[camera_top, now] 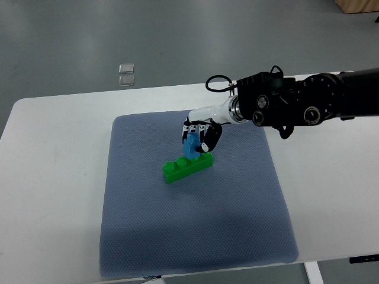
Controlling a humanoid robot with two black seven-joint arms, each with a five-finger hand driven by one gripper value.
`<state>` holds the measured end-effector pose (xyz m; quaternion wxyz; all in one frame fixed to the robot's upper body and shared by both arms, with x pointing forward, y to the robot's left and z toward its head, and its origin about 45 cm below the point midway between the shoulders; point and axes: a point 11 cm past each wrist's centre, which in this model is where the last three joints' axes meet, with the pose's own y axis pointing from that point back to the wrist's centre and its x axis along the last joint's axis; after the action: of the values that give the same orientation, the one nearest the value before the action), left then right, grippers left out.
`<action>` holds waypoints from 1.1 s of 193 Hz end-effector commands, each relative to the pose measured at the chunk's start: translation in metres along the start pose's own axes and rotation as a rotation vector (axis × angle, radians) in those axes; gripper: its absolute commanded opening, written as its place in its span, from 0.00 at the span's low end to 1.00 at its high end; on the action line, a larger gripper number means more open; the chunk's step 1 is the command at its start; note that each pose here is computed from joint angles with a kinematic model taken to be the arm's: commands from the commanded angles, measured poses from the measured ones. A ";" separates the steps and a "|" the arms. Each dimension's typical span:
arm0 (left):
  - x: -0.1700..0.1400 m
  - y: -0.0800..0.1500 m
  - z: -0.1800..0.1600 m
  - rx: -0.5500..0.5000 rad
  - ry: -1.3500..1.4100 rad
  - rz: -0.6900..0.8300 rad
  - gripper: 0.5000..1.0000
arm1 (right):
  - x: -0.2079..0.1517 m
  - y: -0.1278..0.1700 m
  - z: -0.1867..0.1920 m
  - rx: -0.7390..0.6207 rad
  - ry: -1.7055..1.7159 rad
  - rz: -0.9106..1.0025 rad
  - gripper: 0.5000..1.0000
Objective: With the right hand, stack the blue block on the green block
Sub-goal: 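Lower the blue block onto the green block's studs and press down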
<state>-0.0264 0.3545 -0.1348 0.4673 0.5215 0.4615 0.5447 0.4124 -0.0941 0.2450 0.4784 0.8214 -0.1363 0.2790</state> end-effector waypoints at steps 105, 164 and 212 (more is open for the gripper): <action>0.000 0.000 0.000 0.000 0.000 0.000 1.00 | -0.003 -0.005 0.004 -0.012 0.013 0.005 0.11; 0.000 0.000 0.000 0.000 0.000 0.000 1.00 | -0.010 -0.008 0.012 -0.024 0.019 0.007 0.11; 0.000 0.000 0.000 0.000 0.000 0.000 1.00 | -0.015 -0.011 0.013 -0.023 0.013 0.007 0.11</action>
<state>-0.0265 0.3545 -0.1348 0.4671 0.5215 0.4617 0.5447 0.4109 -0.1010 0.2253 0.4890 0.8130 -0.1377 0.2844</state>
